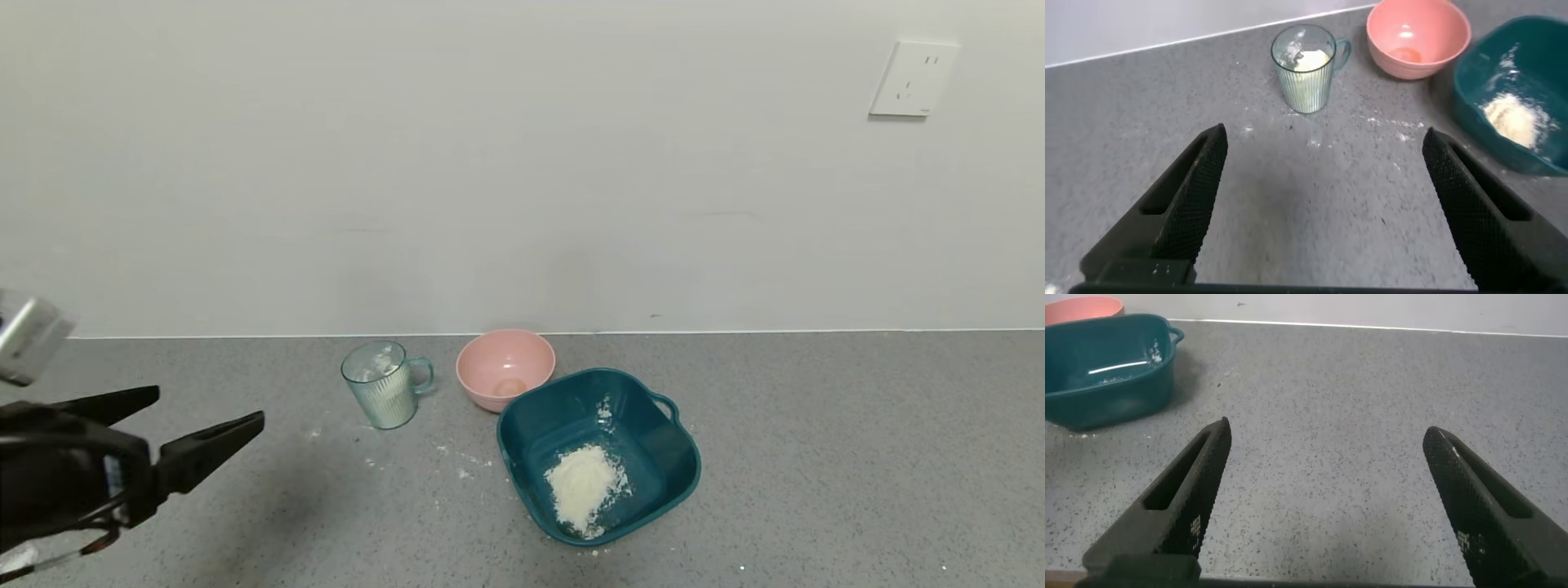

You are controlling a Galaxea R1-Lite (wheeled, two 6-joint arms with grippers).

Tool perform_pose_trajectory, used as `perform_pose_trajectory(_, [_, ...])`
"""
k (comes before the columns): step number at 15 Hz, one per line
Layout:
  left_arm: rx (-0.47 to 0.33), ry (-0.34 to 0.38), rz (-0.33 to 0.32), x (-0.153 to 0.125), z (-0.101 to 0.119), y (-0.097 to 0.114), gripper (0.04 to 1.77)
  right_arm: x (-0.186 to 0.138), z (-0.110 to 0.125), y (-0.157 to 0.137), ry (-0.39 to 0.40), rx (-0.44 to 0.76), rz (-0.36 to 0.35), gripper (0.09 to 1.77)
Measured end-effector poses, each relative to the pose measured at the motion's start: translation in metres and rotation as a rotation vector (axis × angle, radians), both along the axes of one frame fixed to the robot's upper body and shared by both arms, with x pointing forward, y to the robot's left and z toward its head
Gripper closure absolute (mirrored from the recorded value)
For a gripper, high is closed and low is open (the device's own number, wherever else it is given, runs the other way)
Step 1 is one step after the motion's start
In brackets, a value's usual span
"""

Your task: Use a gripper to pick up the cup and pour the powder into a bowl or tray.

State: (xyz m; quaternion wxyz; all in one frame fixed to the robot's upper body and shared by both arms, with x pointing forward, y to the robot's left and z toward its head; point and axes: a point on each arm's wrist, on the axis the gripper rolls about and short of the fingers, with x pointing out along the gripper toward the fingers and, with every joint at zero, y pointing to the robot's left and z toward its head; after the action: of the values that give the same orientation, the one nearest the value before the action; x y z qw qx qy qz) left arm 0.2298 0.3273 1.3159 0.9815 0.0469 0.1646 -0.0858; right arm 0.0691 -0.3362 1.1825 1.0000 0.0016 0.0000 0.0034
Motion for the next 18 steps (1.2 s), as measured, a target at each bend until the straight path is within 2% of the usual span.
perform_pose_trajectory(3, [0.007, -0.113, 0.035, -0.057, 0.013, 0.002, 0.10, 0.000, 0.000, 0.000, 0.000, 0.000, 0.000, 0.15])
perform_pose_trajectory(6, [0.009, -0.220, 0.070, -0.105, 0.013, 0.004, 0.10, 0.000, 0.000, 0.000, 0.000, 0.000, 0.000, 0.15])
perform_pose_trajectory(11, [-0.028, -0.371, 0.134, -0.156, 0.007, 0.007, 0.10, 0.000, 0.000, 0.000, 0.000, 0.000, 0.000, 0.15])
perform_pose_trajectory(15, [-0.034, -0.399, 0.139, -0.183, -0.008, 0.007, 0.10, 0.000, 0.000, 0.000, 0.000, 0.000, 0.000, 0.15])
perform_pose_trajectory(18, [-0.038, -0.433, 0.133, -0.201, -0.029, 0.006, 0.10, 0.000, 0.000, 0.000, 0.000, 0.000, 0.000, 0.15])
